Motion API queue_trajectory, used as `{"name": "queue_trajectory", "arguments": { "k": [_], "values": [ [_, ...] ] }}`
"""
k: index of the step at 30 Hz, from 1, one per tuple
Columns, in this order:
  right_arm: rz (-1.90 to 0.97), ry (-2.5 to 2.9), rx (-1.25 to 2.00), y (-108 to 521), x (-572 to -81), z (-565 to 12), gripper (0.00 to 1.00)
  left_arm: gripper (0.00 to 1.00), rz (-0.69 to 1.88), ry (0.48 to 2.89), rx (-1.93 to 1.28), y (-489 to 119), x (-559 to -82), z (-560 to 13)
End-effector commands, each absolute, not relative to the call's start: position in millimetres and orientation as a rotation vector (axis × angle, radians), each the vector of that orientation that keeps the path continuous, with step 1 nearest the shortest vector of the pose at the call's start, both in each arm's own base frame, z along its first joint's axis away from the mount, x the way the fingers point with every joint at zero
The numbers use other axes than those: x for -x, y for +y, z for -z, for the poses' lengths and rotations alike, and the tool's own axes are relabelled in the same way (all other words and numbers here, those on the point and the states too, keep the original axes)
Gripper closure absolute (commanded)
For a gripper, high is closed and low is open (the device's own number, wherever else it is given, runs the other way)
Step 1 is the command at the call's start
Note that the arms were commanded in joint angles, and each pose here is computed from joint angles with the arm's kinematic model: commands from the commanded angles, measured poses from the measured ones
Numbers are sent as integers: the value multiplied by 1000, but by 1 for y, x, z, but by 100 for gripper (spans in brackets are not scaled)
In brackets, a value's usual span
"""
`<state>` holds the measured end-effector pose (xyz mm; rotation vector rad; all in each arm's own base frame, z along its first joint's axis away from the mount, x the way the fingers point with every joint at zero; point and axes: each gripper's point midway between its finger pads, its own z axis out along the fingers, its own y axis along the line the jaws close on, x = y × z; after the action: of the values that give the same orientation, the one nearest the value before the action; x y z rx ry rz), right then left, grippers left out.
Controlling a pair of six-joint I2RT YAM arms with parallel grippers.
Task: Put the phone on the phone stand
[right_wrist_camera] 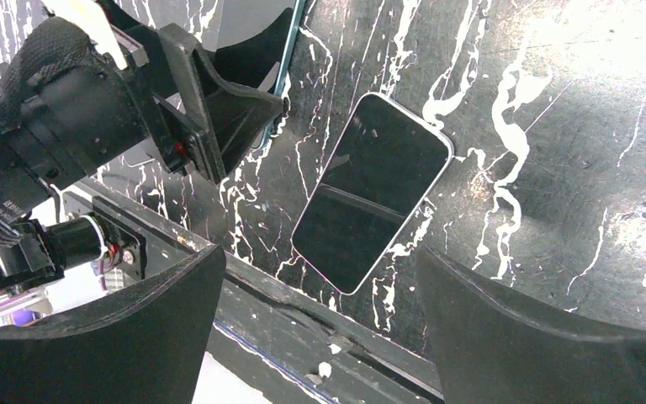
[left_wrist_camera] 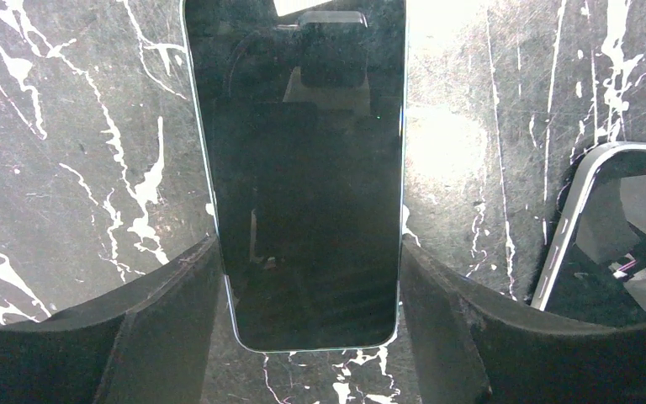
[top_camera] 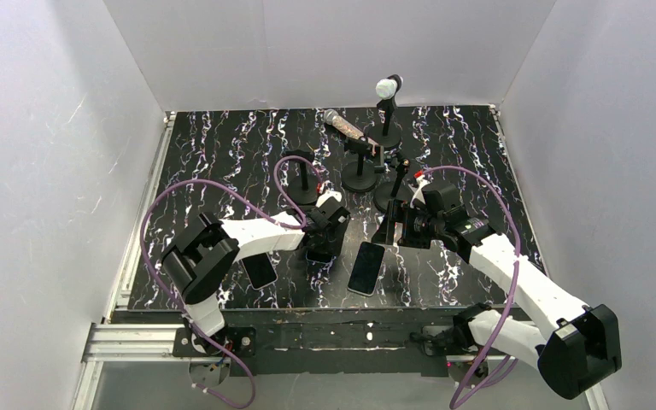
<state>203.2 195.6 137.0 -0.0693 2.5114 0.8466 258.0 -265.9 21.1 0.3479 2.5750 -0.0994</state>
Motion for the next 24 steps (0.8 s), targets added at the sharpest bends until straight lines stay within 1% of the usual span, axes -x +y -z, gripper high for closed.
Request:
{"name": "queue_trajectory", "arguments": {
  "k": [1,9,18,24],
  "values": [
    [-880,2456,105,202,-213,-153,9,100,6,2558,-363,-241,-250,-25],
    [-942,2437,105,211,-219,-164,9,100,174,2375,-351,-246,-250,-78],
    [-1038,2401,148,223,-219,-181,9,100,312,2227,-453,-251,-229,-109],
    [-1184,2341,240,239,-213,-201,9,100,422,2098,-533,-262,-215,-136]
  ]
}}
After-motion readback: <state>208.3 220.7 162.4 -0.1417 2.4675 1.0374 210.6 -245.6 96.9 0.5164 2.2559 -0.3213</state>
